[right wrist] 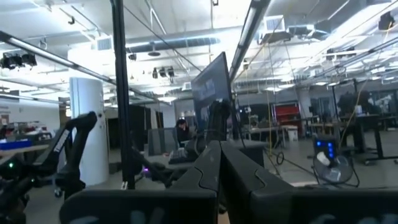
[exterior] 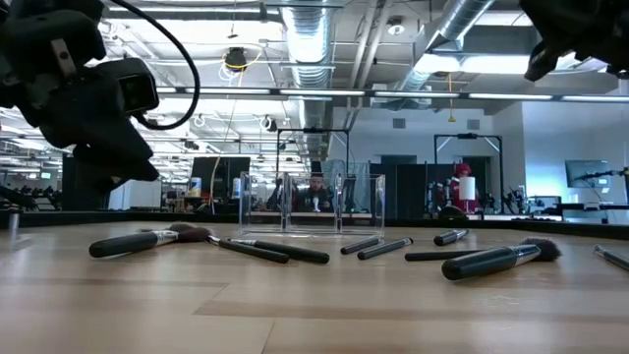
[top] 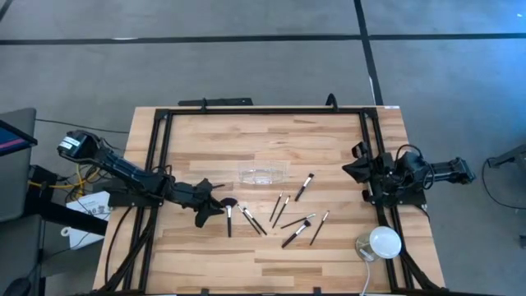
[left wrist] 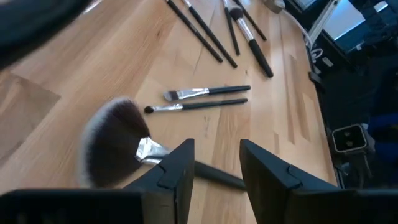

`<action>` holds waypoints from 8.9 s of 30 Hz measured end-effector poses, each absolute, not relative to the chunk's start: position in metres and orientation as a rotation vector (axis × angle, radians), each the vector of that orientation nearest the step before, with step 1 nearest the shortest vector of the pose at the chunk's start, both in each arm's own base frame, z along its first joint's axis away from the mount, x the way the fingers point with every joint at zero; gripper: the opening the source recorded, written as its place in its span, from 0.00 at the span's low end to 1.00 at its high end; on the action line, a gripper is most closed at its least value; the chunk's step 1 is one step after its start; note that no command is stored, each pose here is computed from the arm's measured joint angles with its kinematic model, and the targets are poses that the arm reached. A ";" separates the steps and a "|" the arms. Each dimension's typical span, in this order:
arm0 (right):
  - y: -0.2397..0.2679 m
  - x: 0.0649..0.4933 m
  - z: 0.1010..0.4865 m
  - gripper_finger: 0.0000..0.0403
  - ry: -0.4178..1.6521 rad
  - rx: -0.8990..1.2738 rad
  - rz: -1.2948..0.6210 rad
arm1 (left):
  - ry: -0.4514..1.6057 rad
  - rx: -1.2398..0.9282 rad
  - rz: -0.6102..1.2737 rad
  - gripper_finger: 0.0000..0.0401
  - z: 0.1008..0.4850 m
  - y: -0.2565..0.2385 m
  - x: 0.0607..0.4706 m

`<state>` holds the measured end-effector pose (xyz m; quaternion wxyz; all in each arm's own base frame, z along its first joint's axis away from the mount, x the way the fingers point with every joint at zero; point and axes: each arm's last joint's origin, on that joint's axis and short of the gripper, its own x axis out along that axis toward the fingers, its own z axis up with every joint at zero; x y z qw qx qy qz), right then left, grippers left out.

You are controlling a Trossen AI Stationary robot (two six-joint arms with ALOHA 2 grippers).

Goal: Put items in baskets/containers
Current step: Put the highlighter brush into the transparent organizer

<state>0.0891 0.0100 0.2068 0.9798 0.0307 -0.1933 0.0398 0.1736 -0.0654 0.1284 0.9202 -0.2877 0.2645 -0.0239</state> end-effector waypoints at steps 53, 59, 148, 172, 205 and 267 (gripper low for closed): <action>0.005 0.196 0.264 0.42 -0.059 -0.370 -0.076 | 0.870 -0.594 0.237 0.31 0.117 -0.089 0.237; 0.005 0.196 0.263 0.43 -0.054 -0.370 -0.075 | 0.913 -0.533 0.194 0.31 0.116 -0.088 0.235; 0.005 0.196 0.259 0.40 -0.013 -0.364 -0.066 | 0.803 -0.282 0.266 0.19 0.083 -0.088 0.200; 0.006 0.217 0.255 0.35 -0.094 -0.306 -0.060 | 0.685 -0.243 0.266 0.11 0.080 -0.091 0.178; 0.009 0.379 0.251 0.40 0.604 0.135 -0.024 | 0.344 0.381 0.409 0.11 0.175 -0.080 0.215; -0.026 0.394 0.255 0.28 0.434 0.349 -0.032 | 0.197 0.566 0.399 0.12 0.207 -0.052 0.239</action>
